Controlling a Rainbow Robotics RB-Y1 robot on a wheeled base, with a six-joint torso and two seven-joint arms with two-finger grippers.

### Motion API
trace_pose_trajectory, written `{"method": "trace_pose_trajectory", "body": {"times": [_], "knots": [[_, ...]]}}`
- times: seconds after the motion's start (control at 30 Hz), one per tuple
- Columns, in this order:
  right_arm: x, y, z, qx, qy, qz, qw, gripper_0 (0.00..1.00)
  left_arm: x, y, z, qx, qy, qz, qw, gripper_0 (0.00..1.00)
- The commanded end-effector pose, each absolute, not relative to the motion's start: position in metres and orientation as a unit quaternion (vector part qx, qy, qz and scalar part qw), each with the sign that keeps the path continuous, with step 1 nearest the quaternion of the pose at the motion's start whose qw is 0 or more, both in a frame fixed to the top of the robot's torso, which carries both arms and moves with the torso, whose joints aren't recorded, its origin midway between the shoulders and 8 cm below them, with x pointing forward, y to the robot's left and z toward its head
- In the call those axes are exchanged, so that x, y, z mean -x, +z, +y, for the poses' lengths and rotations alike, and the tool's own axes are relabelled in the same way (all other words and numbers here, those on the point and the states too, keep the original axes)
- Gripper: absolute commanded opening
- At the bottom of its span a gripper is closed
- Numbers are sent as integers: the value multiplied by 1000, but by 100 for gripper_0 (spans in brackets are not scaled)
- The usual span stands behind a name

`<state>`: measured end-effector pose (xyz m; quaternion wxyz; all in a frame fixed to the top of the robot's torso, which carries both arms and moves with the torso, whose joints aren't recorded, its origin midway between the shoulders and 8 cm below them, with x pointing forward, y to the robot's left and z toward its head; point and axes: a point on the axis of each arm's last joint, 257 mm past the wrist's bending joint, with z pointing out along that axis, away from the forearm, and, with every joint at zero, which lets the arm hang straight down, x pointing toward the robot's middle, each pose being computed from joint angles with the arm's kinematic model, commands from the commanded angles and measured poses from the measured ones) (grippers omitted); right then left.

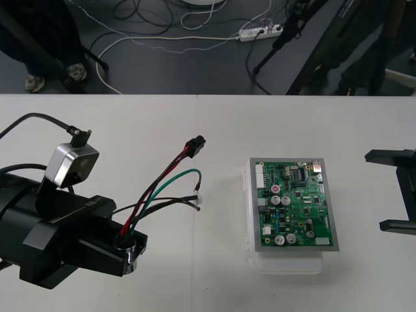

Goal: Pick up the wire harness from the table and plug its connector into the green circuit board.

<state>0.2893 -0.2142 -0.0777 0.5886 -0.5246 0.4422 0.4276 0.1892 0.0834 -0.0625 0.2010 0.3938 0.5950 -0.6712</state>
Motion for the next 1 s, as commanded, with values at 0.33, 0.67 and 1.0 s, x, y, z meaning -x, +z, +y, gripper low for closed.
{"method": "trace_pose_trajectory", "body": {"times": [0.33,0.67,1.0], "knots": [[-289,-68,-214,530,437,440,579,100,-155,-50,68,-415,-702,563,133,0],[-289,-68,-214,530,437,440,579,100,-151,-48,66,-420,-707,555,130,0],[-290,-67,-213,530,439,440,578,100,-152,-48,67,-421,-706,554,131,0]]}}
